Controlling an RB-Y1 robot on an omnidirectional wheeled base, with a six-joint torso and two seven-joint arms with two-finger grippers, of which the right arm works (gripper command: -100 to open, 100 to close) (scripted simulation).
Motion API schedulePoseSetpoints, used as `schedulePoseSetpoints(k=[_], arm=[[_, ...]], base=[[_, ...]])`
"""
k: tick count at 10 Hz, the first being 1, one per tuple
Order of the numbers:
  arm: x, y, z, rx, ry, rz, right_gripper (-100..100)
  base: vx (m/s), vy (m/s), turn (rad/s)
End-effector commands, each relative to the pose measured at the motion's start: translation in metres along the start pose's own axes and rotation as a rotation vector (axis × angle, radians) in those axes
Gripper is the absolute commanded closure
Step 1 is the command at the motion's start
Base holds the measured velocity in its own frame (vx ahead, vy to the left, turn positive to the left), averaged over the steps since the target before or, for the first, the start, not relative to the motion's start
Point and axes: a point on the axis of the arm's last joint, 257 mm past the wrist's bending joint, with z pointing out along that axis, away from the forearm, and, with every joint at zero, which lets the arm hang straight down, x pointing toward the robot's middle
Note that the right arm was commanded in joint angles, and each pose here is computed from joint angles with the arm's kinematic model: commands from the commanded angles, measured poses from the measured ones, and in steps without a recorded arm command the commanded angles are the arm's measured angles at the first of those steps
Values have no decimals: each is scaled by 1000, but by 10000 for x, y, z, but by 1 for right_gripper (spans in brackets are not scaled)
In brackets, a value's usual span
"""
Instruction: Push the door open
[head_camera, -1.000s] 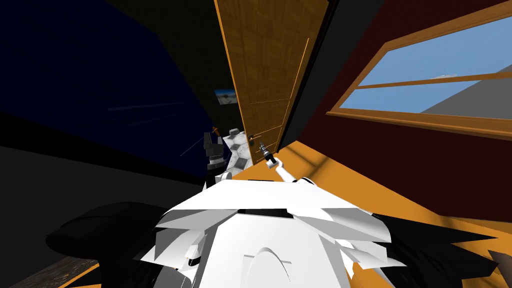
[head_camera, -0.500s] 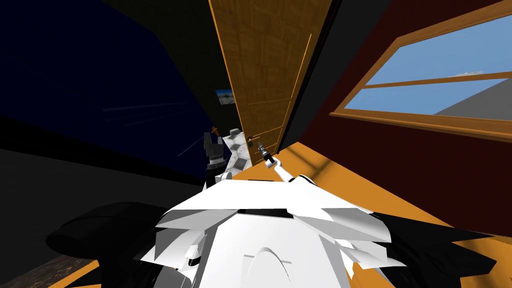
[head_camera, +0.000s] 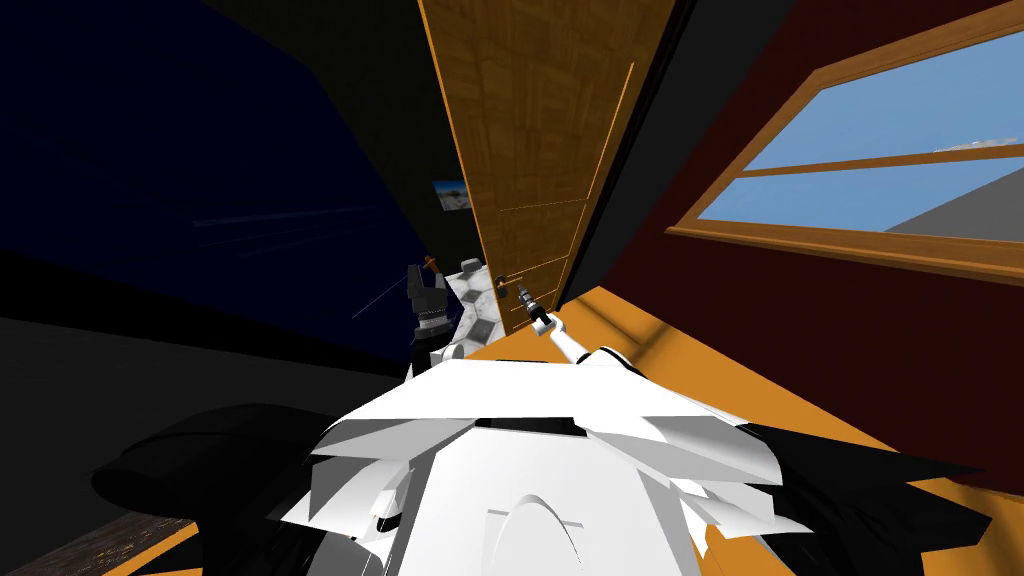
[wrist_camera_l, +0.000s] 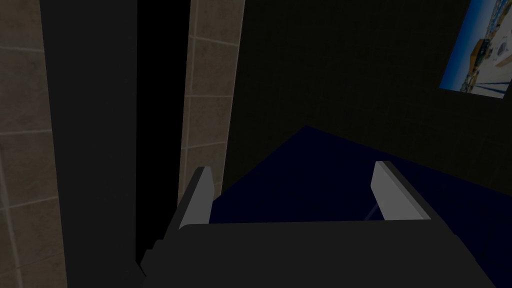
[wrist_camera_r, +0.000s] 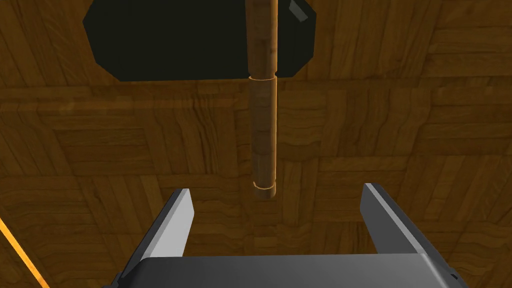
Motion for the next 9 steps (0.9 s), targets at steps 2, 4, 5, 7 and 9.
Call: schedulePoseSetpoints(k=[2,4,5,7,9], arm=[[-65,-18,-14,3,-9,-7,-100],[-30,-5,2,0,-9,2,-100],[17,8,18,-3,-8,11,-100],[55,20,27,-5,-6,17,-100],[55,20,27,-5,-6,17,100]], base=[[188,85,22],[155,107,18],[182,90,26],[111,61,11],[-12,-9,3]])
